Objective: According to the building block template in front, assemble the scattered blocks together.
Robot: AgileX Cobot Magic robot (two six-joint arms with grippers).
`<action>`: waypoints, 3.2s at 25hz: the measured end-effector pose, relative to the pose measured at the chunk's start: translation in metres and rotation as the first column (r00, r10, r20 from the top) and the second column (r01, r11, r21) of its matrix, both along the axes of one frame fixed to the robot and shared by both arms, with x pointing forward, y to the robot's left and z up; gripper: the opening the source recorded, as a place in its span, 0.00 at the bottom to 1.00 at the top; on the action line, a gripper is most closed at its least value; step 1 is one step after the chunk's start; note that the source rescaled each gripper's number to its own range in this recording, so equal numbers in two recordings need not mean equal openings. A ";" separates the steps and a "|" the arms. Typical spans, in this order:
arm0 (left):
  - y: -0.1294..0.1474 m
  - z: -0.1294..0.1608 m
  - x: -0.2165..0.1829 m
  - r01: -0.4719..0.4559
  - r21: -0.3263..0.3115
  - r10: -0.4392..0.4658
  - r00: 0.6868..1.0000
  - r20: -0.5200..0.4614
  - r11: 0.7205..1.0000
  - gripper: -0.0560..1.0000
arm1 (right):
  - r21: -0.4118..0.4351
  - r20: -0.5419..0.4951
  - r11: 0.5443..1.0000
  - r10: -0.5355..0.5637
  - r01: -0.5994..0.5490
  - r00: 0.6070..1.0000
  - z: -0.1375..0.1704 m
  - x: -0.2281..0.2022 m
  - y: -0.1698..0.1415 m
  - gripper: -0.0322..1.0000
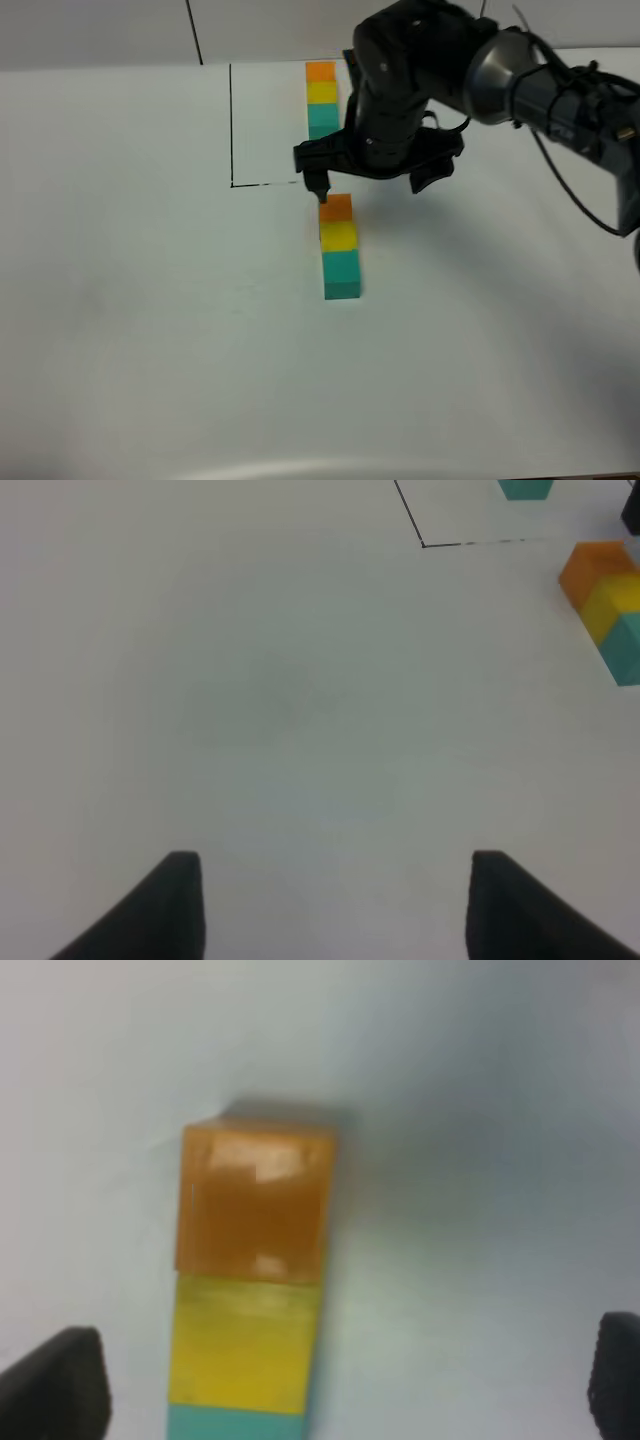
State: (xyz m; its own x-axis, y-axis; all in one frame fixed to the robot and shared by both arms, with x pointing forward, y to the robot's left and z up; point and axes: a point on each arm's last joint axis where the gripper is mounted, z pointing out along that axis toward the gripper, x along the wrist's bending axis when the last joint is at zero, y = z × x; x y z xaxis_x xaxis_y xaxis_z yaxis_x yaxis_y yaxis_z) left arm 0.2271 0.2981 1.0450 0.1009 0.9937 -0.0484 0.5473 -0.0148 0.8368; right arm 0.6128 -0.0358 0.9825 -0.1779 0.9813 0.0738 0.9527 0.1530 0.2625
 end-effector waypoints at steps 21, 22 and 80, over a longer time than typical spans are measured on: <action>0.000 0.000 0.000 0.000 0.000 0.000 1.000 0.000 1.000 0.29 | 0.264 0.545 0.956 -0.258 0.129 0.798 0.151 -0.207 -0.216 0.94; 0.000 0.000 0.000 0.000 0.000 0.000 1.000 0.000 1.000 0.29 | 0.268 0.560 0.955 -0.261 0.126 0.787 0.154 -0.222 -0.221 0.94; 0.000 0.000 0.000 0.000 0.000 0.000 1.000 0.000 1.000 0.29 | 0.146 0.725 0.961 -0.267 0.237 0.635 0.070 -0.381 -0.273 0.77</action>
